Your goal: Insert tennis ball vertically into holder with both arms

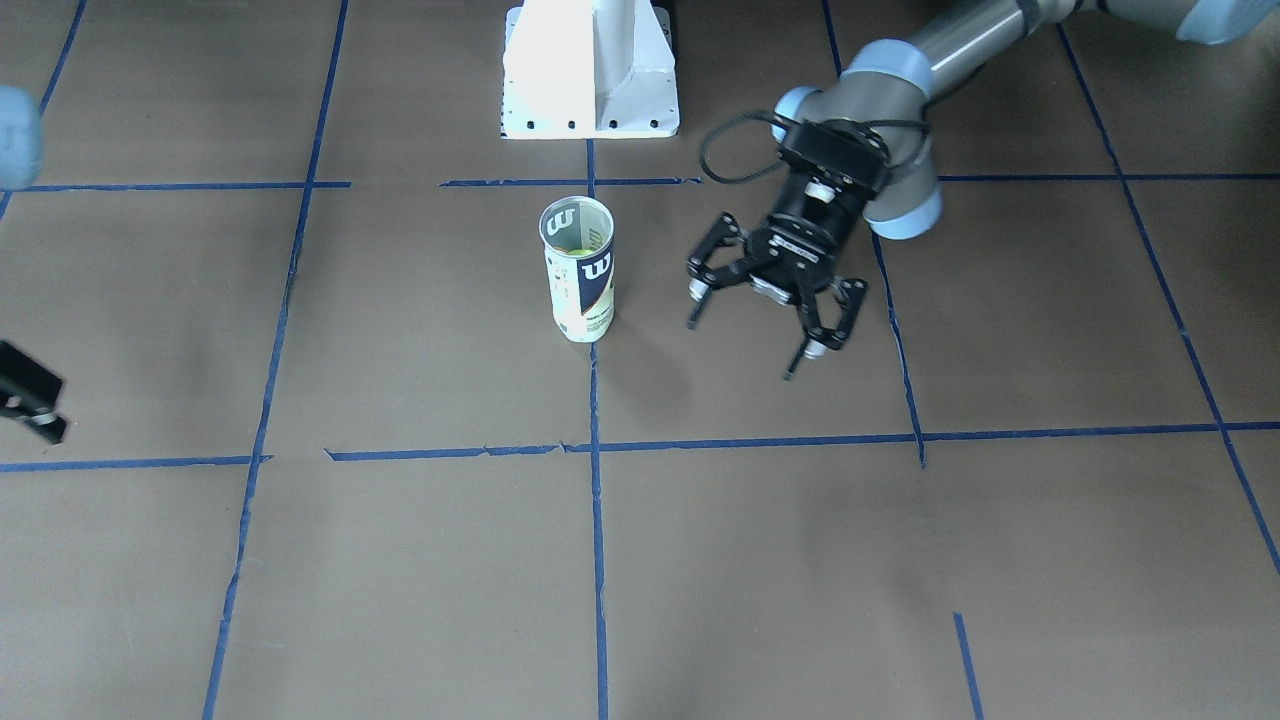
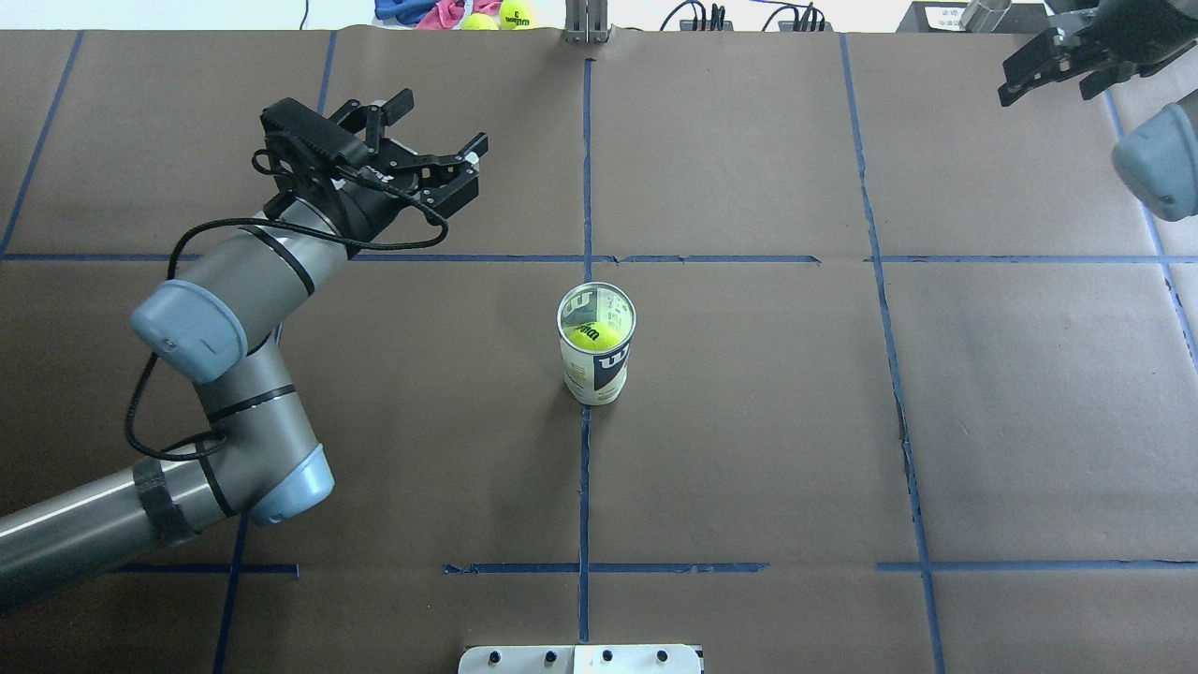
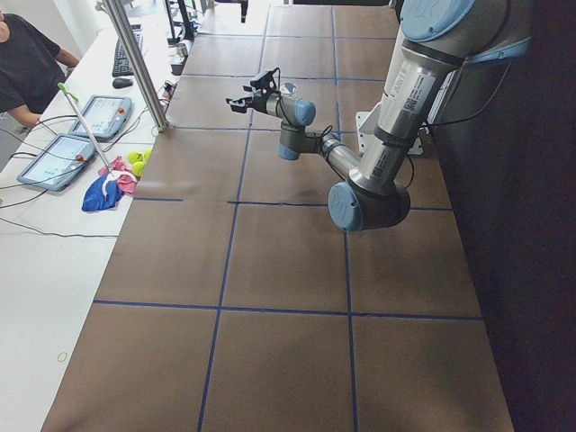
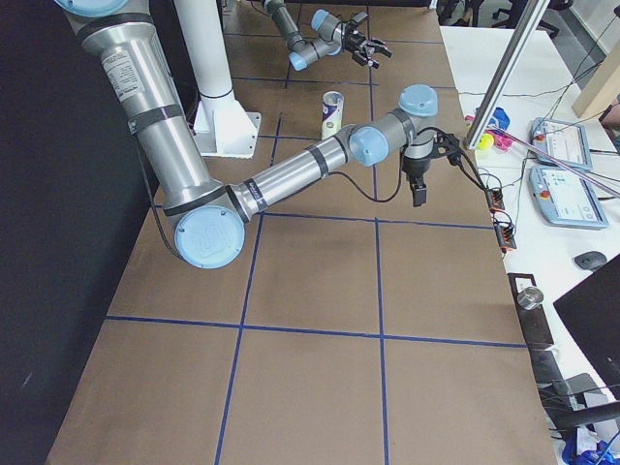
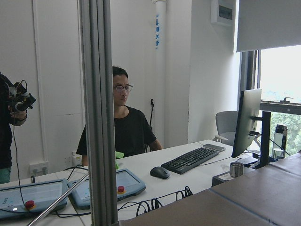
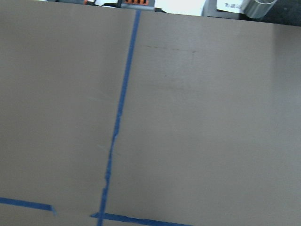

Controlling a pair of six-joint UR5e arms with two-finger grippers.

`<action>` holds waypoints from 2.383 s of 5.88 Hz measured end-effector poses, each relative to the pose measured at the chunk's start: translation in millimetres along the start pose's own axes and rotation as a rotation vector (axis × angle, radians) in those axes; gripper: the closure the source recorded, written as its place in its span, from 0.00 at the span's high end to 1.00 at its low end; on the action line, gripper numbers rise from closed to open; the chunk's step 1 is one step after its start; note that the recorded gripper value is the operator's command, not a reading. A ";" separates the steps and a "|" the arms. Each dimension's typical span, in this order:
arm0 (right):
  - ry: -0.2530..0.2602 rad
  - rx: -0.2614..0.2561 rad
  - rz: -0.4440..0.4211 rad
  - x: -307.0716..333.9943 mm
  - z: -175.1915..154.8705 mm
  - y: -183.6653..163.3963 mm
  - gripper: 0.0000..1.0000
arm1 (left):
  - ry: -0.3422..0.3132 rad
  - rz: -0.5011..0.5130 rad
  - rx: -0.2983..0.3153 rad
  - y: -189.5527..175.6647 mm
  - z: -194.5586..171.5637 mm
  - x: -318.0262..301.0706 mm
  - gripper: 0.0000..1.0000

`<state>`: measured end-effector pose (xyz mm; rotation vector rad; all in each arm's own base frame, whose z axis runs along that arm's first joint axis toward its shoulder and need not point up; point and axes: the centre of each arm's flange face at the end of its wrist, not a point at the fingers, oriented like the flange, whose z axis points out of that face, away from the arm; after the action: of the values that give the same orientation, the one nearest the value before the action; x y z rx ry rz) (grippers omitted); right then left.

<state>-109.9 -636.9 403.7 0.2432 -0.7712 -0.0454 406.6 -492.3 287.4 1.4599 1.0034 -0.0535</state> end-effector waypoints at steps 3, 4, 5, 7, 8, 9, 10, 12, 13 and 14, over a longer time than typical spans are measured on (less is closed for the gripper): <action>-0.001 -0.029 0.005 92.8 -5.0 -2.9 1.00 | -0.115 0.050 -0.303 38.0 -26.3 -144.8 1.00; -0.025 -0.037 0.035 112.3 -8.5 4.3 1.00 | -0.195 0.019 -0.417 43.8 -30.0 -182.6 1.00; -0.052 -0.049 0.049 129.6 -8.2 15.0 1.00 | -0.268 -0.020 -0.526 48.9 -38.2 -219.8 0.99; -0.050 -0.081 0.006 170.4 3.0 46.7 1.00 | -0.337 -0.174 -0.788 22.5 -78.9 -328.6 1.00; -0.047 -0.097 0.004 185.0 9.3 61.1 1.00 | -0.316 -0.264 -0.913 10.0 -126.1 -388.9 1.00; -0.047 -0.107 0.025 202.1 11.6 78.8 1.00 | -0.285 -0.327 -0.987 7.3 -188.4 -446.0 1.00; -0.045 -0.111 0.052 218.6 9.8 106.1 1.00 | -0.283 -0.417 -1.034 5.2 -241.7 -489.4 1.00; -0.036 -0.144 0.068 237.8 18.0 155.7 1.00 | -0.301 -0.564 -1.081 2.1 -296.2 -525.7 1.00; -0.035 -0.174 0.064 244.3 26.2 172.6 1.00 | -0.301 -0.586 -1.119 6.9 -306.3 -530.4 1.00; -0.034 -0.198 0.072 246.8 29.5 182.0 1.00 | -0.293 -0.591 -1.163 7.9 -310.9 -530.4 1.00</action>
<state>37.9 -498.0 635.5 0.0268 -0.8029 -0.0575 -77.8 -514.7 665.5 0.0752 0.9246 -0.0869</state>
